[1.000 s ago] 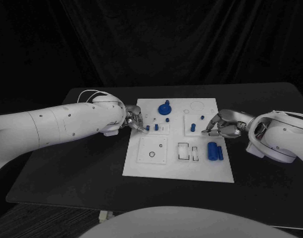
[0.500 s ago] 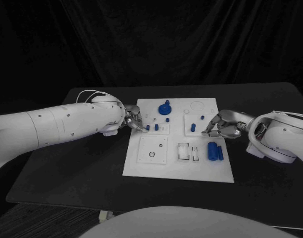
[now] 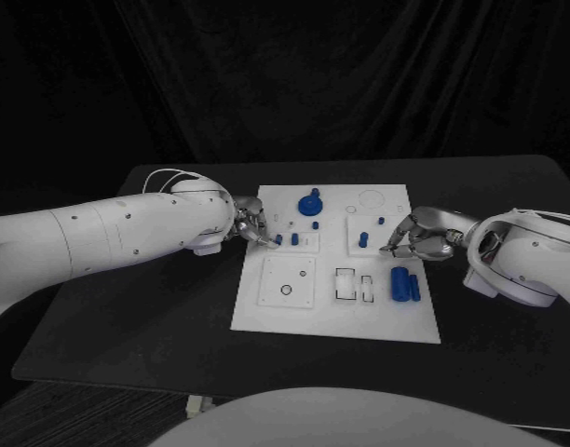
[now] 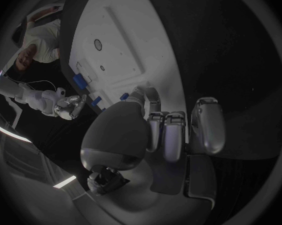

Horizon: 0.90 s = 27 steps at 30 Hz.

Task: Assemble the parts on the task board

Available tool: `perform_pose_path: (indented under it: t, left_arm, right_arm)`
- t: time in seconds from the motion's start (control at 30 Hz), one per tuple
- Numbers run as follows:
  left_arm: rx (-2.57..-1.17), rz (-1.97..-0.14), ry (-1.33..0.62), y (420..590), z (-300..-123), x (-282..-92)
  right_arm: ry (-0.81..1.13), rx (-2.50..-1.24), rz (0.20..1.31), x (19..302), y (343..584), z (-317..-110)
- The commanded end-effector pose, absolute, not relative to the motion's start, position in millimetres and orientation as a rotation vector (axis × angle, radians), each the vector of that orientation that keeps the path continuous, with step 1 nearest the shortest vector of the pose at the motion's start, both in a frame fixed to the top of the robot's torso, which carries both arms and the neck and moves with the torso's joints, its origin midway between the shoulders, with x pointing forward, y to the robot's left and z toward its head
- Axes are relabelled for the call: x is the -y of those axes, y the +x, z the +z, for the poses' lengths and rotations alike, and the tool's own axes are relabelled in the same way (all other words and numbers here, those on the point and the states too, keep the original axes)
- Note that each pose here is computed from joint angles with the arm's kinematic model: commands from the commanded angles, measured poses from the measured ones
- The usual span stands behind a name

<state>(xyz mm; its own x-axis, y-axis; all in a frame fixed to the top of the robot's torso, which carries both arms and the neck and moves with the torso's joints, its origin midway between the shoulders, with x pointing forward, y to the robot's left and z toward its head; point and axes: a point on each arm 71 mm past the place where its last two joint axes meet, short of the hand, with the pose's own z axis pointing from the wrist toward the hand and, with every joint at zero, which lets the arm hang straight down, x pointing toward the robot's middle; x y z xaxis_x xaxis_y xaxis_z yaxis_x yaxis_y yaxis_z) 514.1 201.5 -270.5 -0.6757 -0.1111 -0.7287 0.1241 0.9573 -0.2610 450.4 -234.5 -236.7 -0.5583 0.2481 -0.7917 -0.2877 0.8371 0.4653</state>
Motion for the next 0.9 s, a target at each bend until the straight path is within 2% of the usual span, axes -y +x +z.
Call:
perform_pose_path:
  t: [0.03, 0.9]
  left_arm:
    - [-2.278, -0.389, 0.003, 513.6, -270.7, -199.6]
    - [-2.257, -0.398, -0.006, 514.4, -269.5, -201.5]
  right_arm:
    - [-0.026, -2.062, 0.686, 234.9, 449.8, -238.8]
    - [-0.025, -2.071, 0.680, 234.9, 449.6, -239.5]
